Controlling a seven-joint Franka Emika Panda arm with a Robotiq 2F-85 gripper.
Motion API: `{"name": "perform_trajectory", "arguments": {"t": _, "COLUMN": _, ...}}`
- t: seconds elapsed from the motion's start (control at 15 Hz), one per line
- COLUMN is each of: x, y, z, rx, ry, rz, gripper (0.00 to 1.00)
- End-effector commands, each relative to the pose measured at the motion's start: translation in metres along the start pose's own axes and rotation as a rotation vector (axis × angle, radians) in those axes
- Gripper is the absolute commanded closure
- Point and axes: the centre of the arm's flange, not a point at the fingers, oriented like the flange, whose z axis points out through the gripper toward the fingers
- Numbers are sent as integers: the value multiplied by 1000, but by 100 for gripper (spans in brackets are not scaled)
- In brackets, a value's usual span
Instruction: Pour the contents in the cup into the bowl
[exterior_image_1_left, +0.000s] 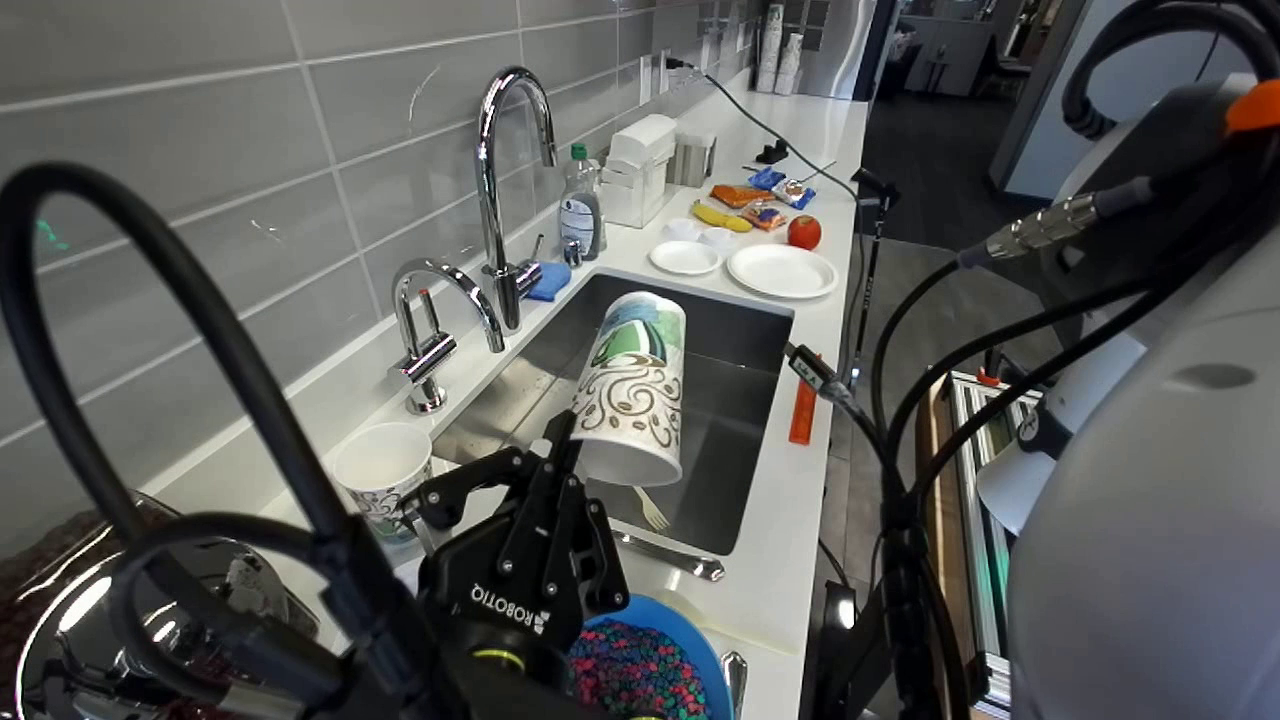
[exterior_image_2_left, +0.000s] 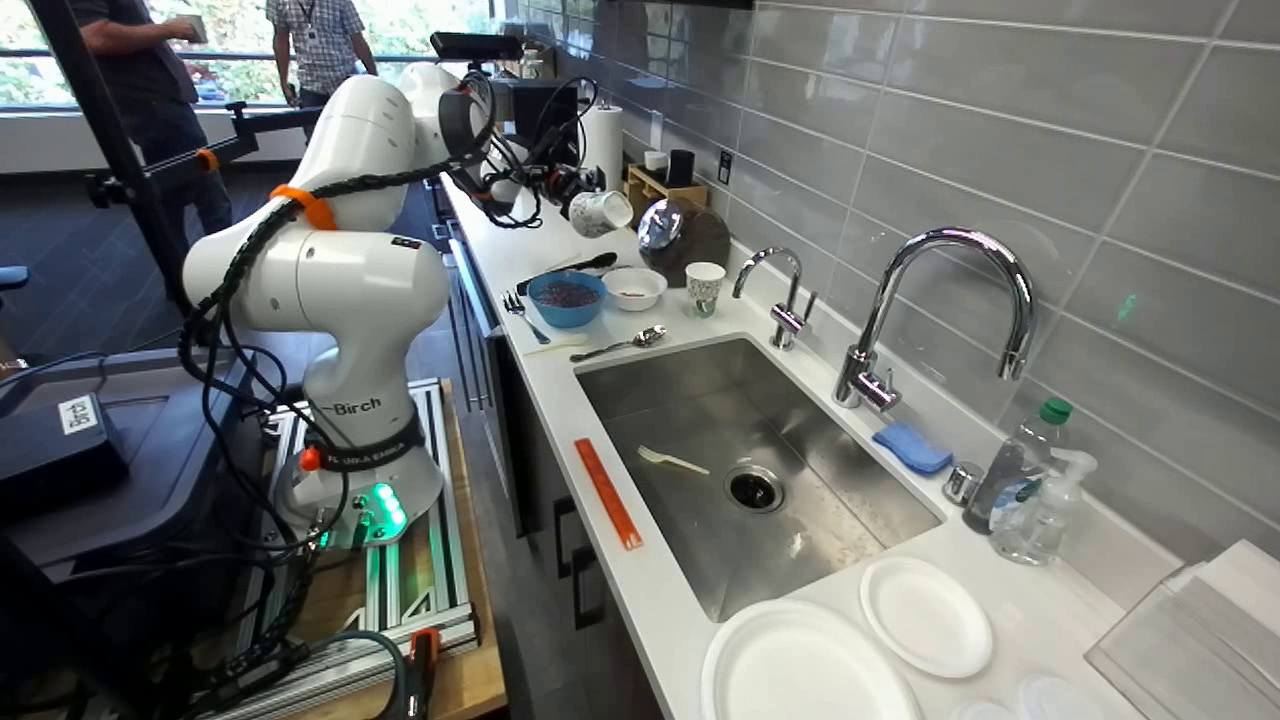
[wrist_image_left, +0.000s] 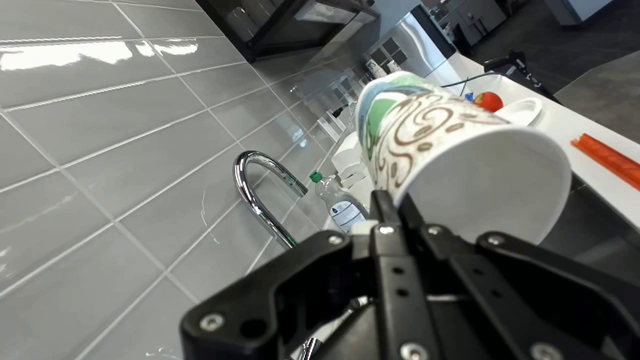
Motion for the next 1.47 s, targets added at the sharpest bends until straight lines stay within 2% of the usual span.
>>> {"name": "perform_trajectory", "arguments": {"t": 0.0, "x": 6, "y": 6, "z": -18, "rx": 10, "ry": -10, "rz": -20, "gripper": 99}}
{"name": "perform_trajectory", "arguments": {"t": 0.47, "x": 6, "y": 11, "z": -15, "rx": 13, "ry": -21, "rz": -28, "gripper": 99}}
{"name": "perform_trajectory", "arguments": {"t": 0.87, "x": 3, "y": 27, "z": -1, "rx": 65, "ry": -13, "rz": -52, "gripper": 99}}
{"name": "perform_trajectory", "arguments": {"t": 1.4, "x": 17, "y": 40, "z": 29, "rx": 137, "ry": 9, "rz": -134, "gripper": 99}}
